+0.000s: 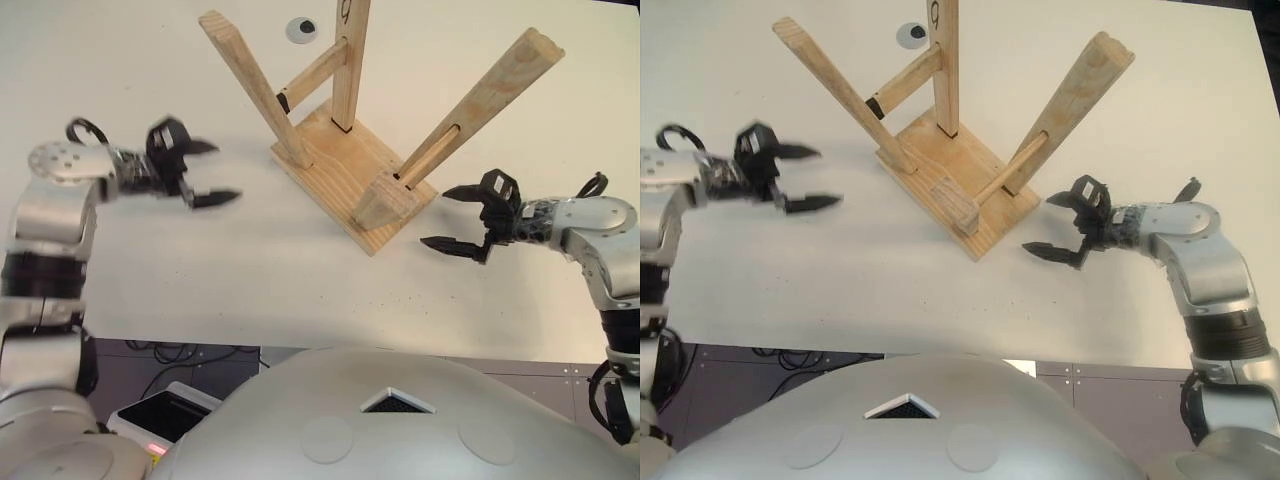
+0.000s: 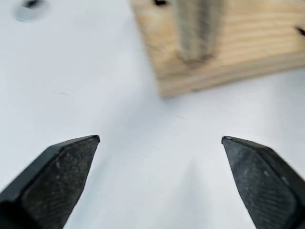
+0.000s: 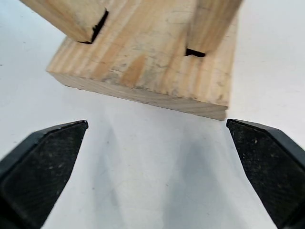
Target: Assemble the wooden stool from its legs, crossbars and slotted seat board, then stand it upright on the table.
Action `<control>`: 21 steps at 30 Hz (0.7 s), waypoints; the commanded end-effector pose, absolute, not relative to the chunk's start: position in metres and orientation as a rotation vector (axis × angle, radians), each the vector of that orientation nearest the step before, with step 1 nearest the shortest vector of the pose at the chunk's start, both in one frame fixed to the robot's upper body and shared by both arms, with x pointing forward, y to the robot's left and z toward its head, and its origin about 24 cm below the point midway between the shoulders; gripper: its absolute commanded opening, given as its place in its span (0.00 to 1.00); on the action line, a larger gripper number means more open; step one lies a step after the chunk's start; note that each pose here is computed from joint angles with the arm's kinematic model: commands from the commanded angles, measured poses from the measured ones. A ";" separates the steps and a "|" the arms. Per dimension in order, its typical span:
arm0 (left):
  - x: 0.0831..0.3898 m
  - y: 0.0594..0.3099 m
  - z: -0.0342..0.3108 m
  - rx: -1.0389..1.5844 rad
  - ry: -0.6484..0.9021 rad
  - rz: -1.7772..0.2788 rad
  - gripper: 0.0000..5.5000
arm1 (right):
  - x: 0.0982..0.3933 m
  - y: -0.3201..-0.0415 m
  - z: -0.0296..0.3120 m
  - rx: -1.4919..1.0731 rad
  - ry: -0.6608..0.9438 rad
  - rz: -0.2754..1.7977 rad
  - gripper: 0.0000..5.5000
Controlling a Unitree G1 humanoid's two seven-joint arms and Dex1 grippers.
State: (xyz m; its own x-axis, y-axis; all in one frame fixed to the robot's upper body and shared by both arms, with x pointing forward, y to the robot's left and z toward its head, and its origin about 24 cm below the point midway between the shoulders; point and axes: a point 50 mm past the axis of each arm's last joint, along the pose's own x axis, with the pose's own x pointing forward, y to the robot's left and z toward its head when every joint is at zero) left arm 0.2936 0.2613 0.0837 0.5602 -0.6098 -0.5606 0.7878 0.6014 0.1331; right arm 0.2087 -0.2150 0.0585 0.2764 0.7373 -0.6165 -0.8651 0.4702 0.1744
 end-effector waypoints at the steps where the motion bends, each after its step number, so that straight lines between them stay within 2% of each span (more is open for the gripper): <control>1: 0.354 0.247 0.090 0.340 0.263 -0.522 0.86 | 0.188 -0.185 0.071 -0.105 0.658 1.295 0.98; 3: 0.366 0.234 0.083 0.273 0.242 -0.452 0.86 | 0.185 -0.174 0.073 -0.084 0.648 1.352 0.98; 5: 0.372 0.211 0.077 0.166 0.207 -0.495 0.86 | 0.189 -0.162 0.077 -0.053 0.620 1.387 0.98; 7: 0.370 0.183 0.073 0.026 0.176 -0.660 0.86 | 0.197 -0.153 0.078 -0.060 0.597 1.374 0.98; 9: 0.357 0.167 0.063 -0.048 0.204 -0.882 0.86 | 0.203 -0.155 0.071 -0.111 0.617 1.327 0.98; 12: 0.339 0.174 0.052 -0.083 0.266 -1.027 0.86 | 0.210 -0.165 0.053 -0.225 0.637 1.245 0.98; 15: 0.322 0.187 0.044 -0.061 0.336 -1.111 0.86 | 0.233 -0.174 0.040 -0.286 0.565 1.057 0.98; 18: 0.309 0.195 0.037 -0.043 0.381 -1.124 0.86 | 0.252 -0.180 0.043 -0.314 0.482 0.965 0.98; 21: 0.295 0.203 0.029 -0.038 0.404 -1.084 0.86 | 0.262 -0.183 0.053 -0.335 0.427 0.967 0.98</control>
